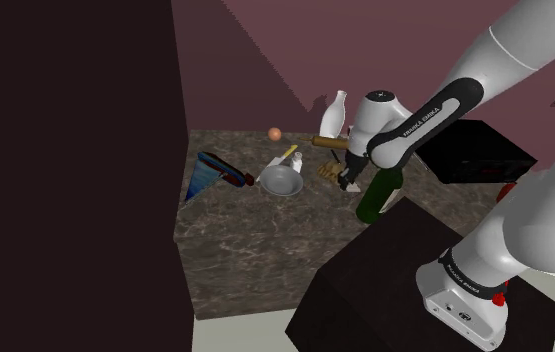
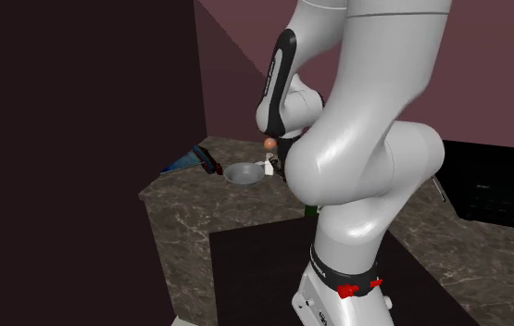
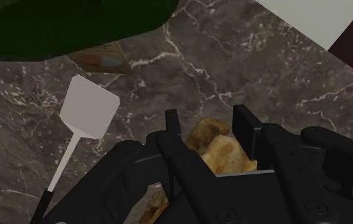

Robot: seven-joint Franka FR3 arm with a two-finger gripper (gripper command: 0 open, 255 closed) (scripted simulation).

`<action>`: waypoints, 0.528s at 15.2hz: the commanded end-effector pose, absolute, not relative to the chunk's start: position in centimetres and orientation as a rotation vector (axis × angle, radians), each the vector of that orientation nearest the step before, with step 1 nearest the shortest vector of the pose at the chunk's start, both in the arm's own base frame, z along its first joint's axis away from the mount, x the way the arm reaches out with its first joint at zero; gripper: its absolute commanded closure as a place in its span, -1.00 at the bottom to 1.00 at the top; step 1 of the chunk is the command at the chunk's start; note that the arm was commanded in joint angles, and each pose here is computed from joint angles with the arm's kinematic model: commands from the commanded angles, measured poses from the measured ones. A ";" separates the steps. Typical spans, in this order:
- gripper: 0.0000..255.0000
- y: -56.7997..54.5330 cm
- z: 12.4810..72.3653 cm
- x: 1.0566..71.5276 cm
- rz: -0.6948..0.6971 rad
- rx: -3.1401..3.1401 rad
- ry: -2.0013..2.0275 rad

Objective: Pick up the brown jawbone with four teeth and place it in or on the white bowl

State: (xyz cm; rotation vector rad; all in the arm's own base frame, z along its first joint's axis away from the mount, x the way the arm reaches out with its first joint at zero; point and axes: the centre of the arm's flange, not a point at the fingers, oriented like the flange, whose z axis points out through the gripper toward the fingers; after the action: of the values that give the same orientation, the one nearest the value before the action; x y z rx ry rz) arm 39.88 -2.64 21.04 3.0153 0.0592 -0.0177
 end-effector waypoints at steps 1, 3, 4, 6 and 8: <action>1.00 -0.9 21.2 41.7 -0.018 3.016 0.058; 1.00 0.9 21.0 43.6 -0.018 3.016 0.058; 1.00 1.8 20.9 44.5 -0.018 3.016 0.058; 1.00 3.7 20.8 46.4 -0.018 3.016 0.058; 1.00 5.5 20.6 48.3 -0.018 3.016 0.058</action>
State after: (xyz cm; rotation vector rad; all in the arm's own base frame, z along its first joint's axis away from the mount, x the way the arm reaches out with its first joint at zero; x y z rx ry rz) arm 47.50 4.42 20.81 3.0158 0.0588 -0.0190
